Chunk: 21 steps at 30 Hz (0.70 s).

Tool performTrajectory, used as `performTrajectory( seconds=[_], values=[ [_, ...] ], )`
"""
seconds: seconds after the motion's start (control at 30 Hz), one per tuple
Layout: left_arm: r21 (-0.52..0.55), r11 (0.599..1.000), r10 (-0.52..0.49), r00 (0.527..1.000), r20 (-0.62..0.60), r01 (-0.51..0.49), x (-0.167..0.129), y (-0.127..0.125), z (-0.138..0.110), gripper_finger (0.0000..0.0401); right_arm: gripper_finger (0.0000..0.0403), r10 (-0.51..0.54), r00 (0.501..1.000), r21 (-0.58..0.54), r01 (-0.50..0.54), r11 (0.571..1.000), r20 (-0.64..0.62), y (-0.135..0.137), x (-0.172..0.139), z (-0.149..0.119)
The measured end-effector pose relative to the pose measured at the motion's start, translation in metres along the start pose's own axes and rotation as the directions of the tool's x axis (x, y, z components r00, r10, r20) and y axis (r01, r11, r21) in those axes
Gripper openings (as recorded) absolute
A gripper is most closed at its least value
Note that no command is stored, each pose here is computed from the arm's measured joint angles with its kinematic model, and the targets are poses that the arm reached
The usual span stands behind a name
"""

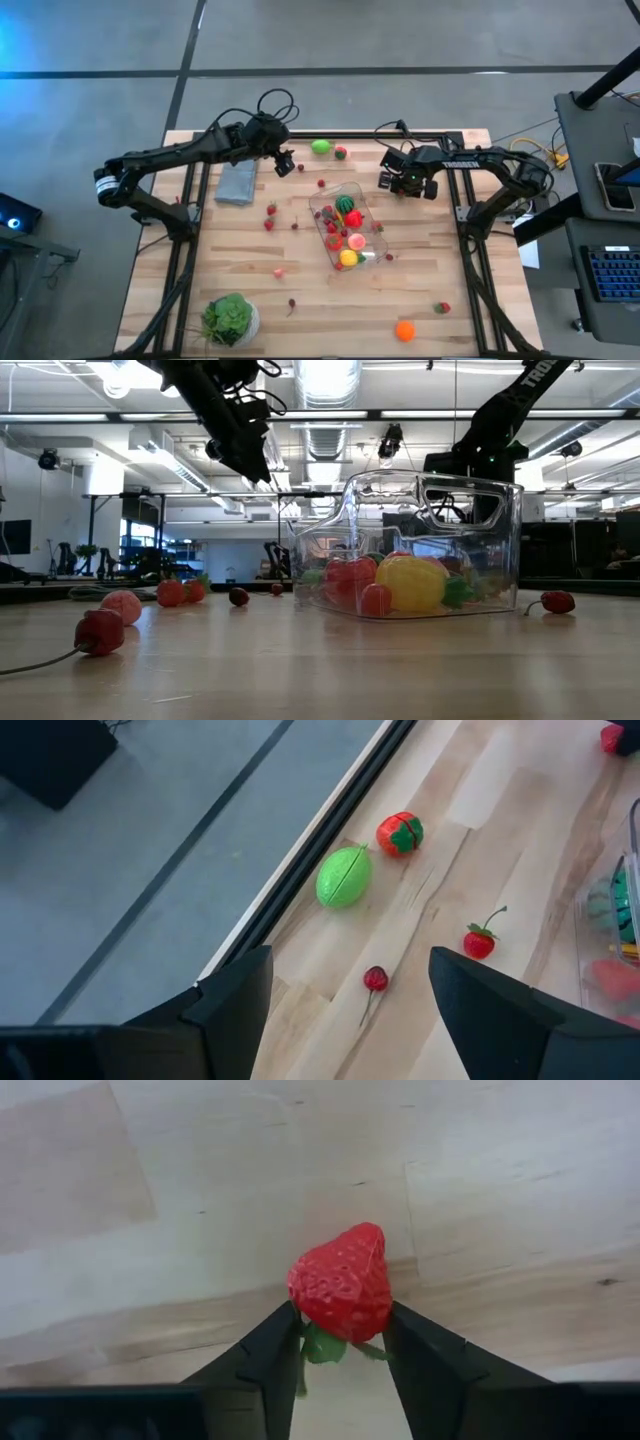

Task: Pick and placing Produce into tupperware
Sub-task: Put the red strawberry into the transparent bin

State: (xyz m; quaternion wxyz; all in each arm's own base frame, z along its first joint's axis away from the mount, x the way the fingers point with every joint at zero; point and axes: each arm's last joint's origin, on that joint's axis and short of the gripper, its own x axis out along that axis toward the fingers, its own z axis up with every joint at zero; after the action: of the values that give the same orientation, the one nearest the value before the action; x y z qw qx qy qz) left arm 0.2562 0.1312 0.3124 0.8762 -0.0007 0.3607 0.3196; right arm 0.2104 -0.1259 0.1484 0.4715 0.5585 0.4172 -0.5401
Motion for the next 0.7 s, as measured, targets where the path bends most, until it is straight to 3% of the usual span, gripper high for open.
performTrajectory(
  seconds=[0.4, 0.7],
  values=[
    [-0.009, 1.000, 0.000, 1.000, 0.000, 0.000, 0.0001, 0.0000, 0.0000, 0.0254, 0.0117, -0.021, 1.000, -0.052, 0.022, 0.998, 0.012, -0.0017, 0.0000, 0.0000],
    [-0.059, 0.998, -0.006, 1.000, 0.001, 0.006, 0.0001, -0.0004, 0.0000, 0.0254, 0.0169, -0.045, 0.999, -0.174, 0.050, 0.984, 0.028, -0.0041, 0.0007, 0.0001]
  ],
)
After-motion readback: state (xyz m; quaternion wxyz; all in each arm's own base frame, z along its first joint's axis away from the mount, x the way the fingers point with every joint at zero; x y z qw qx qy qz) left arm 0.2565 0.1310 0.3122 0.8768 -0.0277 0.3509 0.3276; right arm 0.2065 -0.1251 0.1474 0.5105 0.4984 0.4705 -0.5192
